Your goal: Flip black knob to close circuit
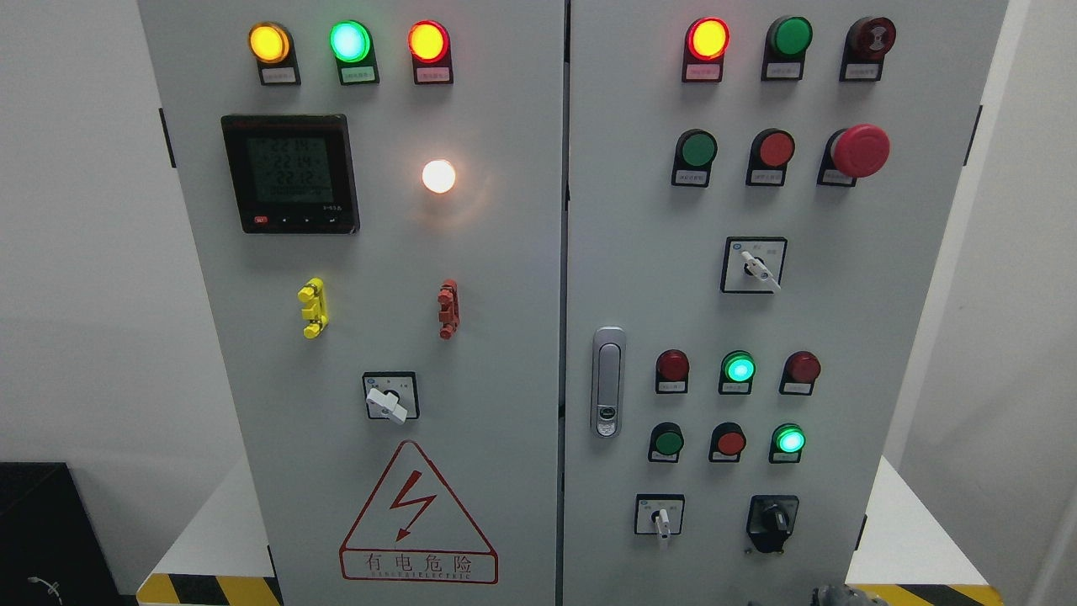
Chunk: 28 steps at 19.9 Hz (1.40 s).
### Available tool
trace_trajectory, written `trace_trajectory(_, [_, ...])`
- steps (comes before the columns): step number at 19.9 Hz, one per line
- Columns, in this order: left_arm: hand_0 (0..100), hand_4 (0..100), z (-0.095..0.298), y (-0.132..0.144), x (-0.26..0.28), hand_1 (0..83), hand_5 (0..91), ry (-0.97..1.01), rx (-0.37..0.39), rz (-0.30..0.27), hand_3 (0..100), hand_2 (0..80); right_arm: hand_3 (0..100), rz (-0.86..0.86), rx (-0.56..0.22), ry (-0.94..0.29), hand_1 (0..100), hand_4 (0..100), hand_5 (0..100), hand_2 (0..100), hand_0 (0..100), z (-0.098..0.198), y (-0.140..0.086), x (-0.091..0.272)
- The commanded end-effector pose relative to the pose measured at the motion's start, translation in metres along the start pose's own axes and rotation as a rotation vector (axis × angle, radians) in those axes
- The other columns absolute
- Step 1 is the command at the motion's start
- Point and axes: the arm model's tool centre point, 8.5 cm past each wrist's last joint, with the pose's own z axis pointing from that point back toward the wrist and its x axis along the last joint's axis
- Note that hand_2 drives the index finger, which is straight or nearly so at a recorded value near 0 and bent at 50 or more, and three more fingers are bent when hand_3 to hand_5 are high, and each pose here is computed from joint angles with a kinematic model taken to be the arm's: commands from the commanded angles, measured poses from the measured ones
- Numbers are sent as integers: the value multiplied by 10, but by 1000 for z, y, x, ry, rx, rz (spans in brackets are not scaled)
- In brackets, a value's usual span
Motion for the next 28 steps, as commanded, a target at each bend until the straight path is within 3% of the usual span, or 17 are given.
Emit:
trace_trajectory(1, [0, 0, 2, -1, -7, 0, 0, 20, -8, -42, 0, 0, 922, -25, -55, 71, 0, 755, 710, 710, 0, 3, -24, -12])
trace_trajectory(28, [0, 0, 2, -1, -7, 0, 0, 20, -8, -42, 0, 0, 919, -38, -91, 28, 0, 749, 703, 705, 0, -1, -51, 14])
